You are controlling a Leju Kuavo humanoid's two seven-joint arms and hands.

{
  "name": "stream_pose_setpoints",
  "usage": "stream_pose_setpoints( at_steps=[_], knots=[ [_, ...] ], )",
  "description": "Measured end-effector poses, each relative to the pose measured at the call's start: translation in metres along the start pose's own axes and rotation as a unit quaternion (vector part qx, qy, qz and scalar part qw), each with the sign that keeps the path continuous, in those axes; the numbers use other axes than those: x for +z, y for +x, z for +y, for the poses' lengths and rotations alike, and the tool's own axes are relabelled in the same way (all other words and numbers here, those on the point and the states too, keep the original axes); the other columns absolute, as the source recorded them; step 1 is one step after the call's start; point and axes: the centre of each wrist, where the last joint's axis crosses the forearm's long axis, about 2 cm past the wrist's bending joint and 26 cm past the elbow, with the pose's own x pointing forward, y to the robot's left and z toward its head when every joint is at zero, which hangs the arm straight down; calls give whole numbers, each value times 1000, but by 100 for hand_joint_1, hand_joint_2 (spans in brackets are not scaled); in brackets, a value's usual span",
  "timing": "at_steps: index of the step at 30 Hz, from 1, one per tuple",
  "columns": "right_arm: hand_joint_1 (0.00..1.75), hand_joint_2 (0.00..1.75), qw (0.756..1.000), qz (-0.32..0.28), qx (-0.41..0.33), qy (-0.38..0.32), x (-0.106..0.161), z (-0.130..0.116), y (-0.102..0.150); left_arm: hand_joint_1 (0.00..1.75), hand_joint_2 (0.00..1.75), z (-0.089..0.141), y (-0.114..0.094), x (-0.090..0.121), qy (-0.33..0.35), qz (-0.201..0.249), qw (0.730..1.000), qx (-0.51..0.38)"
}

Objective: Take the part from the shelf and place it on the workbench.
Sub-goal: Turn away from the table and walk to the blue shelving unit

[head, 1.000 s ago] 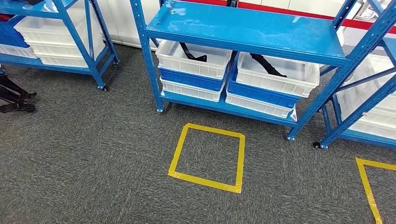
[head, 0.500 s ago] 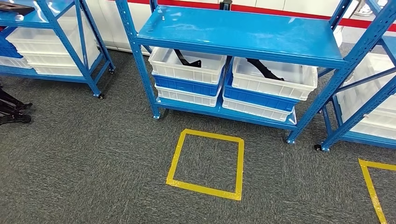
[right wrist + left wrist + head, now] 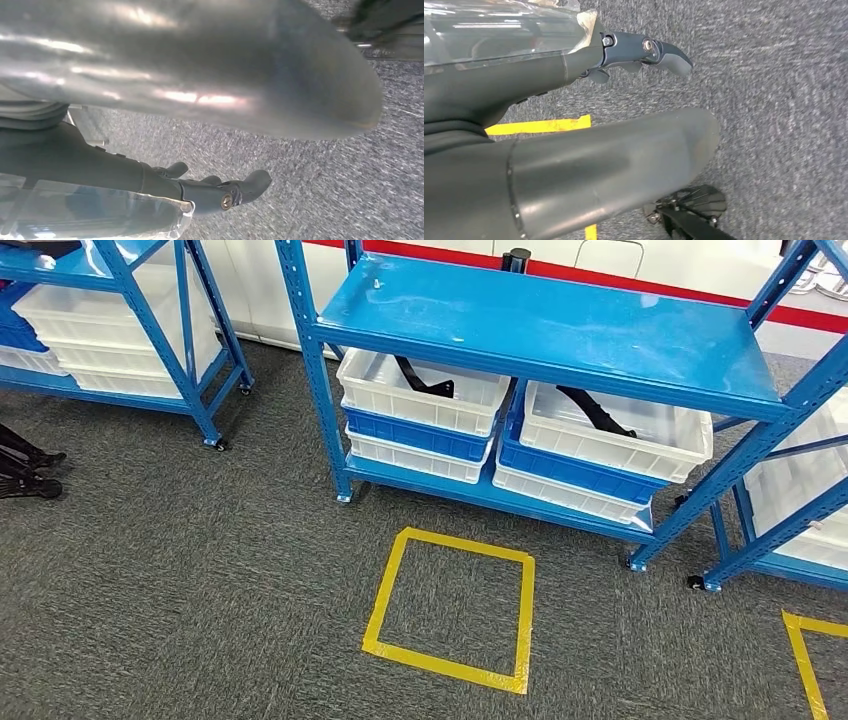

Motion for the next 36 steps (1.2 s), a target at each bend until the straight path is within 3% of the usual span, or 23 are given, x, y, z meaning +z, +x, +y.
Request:
stream_pose_setpoints(
  at_steps=[36],
  knots=[
    [0, 0, 1000, 1, -2, 0, 0, -1, 3, 0, 0, -1, 0, 1, 1, 10, 1000, 3]
  ],
)
